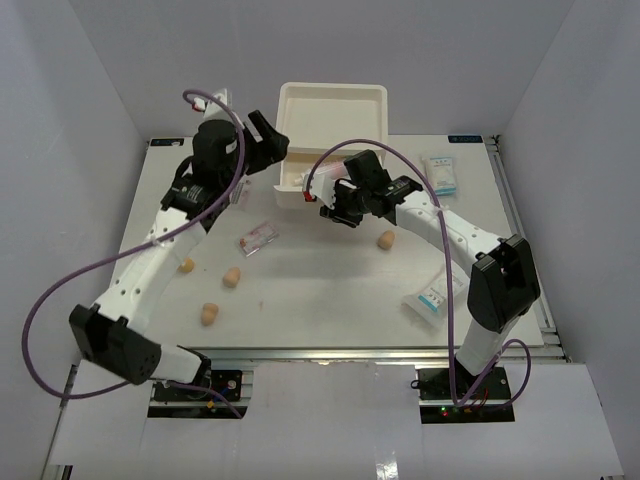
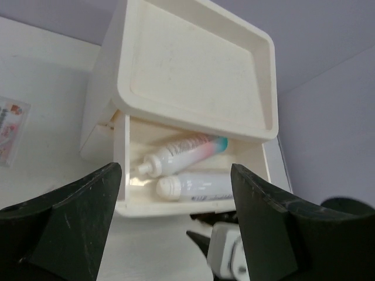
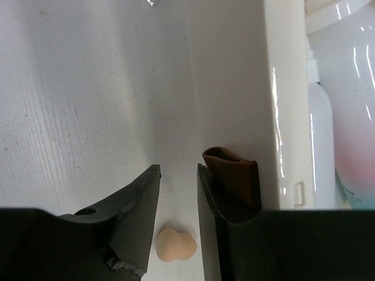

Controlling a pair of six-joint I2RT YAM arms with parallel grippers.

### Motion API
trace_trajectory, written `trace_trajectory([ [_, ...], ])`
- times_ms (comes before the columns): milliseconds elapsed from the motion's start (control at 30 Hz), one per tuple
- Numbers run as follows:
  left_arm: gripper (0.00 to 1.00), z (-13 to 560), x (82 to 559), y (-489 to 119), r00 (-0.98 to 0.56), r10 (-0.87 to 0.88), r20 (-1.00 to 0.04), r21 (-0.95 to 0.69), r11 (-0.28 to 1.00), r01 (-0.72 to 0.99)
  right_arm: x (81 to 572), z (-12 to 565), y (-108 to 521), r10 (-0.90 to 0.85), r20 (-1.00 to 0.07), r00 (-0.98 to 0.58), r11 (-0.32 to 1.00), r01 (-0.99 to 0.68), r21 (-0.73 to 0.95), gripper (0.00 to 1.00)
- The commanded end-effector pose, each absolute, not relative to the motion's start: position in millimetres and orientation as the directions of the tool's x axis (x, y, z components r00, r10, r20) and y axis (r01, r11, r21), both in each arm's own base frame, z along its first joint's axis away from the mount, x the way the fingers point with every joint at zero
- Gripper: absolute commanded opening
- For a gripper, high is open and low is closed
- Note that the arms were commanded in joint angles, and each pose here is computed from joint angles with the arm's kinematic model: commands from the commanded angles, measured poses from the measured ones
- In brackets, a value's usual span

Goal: Organize the makeup

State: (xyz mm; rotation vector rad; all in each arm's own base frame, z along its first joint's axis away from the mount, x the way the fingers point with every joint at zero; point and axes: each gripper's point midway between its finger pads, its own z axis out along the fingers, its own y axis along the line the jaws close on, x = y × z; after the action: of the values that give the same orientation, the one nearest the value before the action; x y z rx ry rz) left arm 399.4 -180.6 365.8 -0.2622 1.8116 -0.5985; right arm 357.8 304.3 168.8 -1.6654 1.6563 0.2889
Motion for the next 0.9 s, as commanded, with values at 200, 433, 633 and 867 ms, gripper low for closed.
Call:
trace_trajectory([
  [200,0.72,356.9,500.7,-205.1,-0.431,-0.344,-0.834,-0.48,0.838,0.261,367.5,210.2,310.5,-0.687,-0.696,0.208,0.164,-0.889,-0.428,0.38],
  [433,0.66,332.6,521.3,-208.3,-0.459,-0.273,-0.846,-0.422,0.868,0.262,365.6,209.4,310.5,-0.681,-0.706,0.195,0.17,-0.895,-0.411,0.38],
  [633,0.52,305.1,516.4,-209.7,-0.521,-0.245,-0.818,-0.419,0.874,0.247,364.8,206.0,314.2,-0.673,-0.715,0.191,0.162,-0.905,-0.394,0.37],
  [867,0.63,327.9,512.8,-194.1,-0.456,-0.235,-0.858,-0.367,0.903,0.224,364.4,205.2,315.3,-0.67,-0.717,0.19,0.157,-0.908,-0.387,0.37],
])
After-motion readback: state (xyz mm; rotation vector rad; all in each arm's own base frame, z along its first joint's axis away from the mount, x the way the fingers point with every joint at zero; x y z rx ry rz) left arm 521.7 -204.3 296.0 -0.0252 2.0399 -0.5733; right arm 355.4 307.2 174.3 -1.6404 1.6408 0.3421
